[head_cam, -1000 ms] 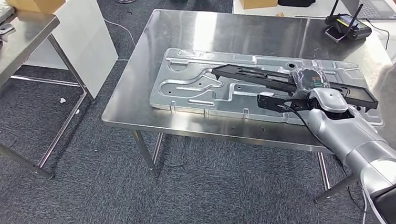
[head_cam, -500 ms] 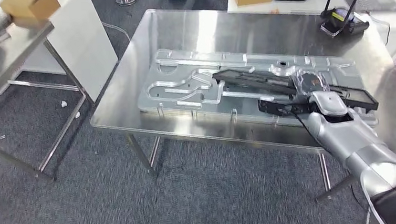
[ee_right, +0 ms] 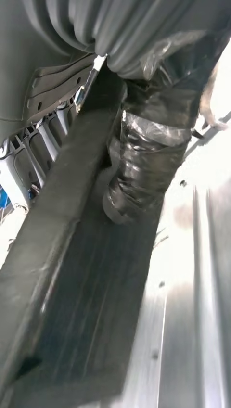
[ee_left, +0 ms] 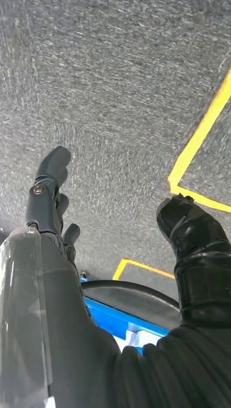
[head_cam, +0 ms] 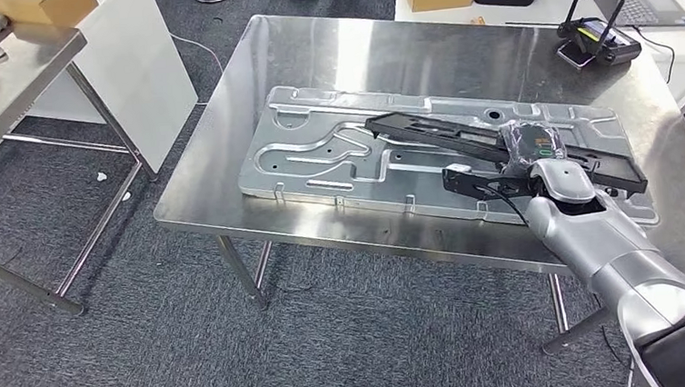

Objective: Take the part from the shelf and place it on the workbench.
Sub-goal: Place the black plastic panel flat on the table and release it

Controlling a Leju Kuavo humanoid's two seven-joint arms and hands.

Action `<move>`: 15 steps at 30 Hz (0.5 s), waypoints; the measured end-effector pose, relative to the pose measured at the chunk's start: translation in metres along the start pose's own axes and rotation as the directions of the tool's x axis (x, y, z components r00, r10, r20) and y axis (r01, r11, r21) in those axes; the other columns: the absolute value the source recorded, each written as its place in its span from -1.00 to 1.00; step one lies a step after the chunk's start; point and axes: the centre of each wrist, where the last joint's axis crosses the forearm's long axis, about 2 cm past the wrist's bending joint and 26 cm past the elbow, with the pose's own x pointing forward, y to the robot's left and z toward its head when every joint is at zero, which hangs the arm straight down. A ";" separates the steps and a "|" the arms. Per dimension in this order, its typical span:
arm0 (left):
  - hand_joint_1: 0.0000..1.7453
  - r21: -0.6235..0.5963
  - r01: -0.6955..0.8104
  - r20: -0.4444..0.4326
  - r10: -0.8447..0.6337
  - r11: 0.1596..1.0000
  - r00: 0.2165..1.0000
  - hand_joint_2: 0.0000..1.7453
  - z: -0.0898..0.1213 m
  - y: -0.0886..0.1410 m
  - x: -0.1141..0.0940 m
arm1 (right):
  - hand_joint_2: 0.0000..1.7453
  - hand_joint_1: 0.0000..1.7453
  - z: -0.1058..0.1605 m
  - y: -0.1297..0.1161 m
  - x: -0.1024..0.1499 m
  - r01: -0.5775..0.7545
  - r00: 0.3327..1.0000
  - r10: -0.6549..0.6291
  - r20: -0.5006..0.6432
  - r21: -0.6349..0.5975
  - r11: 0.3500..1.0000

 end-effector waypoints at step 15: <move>-1.00 -0.003 -0.002 -0.016 0.002 1.000 1.000 -1.00 0.000 0.000 0.000 | -1.00 -1.00 0.005 0.016 0.001 0.043 0.999 -0.043 -0.010 0.012 0.999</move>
